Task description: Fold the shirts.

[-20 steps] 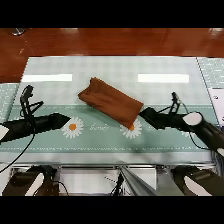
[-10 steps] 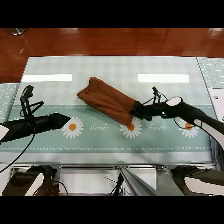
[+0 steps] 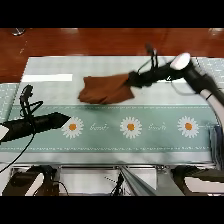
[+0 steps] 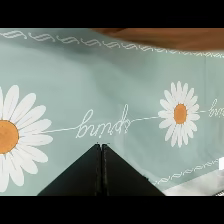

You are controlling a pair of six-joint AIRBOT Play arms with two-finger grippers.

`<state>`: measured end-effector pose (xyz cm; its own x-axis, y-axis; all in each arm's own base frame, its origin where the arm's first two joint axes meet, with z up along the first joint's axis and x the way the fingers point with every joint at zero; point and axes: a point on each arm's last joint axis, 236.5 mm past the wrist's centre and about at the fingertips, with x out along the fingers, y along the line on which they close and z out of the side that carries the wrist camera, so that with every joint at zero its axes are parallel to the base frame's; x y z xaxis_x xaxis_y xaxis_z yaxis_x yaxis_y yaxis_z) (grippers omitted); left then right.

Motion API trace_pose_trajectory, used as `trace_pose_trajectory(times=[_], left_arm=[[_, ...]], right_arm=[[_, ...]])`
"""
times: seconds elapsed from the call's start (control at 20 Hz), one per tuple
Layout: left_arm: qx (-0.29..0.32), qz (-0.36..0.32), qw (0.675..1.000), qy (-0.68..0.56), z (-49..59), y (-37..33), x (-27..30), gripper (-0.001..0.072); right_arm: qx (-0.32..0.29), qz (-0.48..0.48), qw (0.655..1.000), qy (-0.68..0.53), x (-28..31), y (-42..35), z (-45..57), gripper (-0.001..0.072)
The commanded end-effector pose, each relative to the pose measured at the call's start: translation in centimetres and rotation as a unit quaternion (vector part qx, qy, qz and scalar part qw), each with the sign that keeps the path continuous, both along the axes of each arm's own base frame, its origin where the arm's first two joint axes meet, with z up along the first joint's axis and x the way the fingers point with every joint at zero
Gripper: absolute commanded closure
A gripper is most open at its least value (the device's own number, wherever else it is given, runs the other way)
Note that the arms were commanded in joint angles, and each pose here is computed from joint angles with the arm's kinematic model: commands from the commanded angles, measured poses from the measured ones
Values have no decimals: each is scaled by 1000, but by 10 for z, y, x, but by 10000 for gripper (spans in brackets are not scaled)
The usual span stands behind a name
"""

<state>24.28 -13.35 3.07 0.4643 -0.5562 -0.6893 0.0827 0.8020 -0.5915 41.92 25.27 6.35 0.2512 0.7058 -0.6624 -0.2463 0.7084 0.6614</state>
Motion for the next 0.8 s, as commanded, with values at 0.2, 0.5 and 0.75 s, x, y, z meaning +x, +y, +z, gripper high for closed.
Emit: trace_pose_trajectory(times=[0.2, 0.5, 0.75], left_arm=[[0, 2, 1000, -2, 0, 0, 1, 684], [0, 1, 1000, 0, 0, 0, 0, 684], [0, 1, 1000, -1, 0, 0, 0, 684]], right_arm=[[-74, -71, 991, -88, 34, -120, 156, 683], [-96, -222, 969, -49, -5, -274, 197, 683], [-125, -374, 919, 22, -91, -397, 198, 683]])
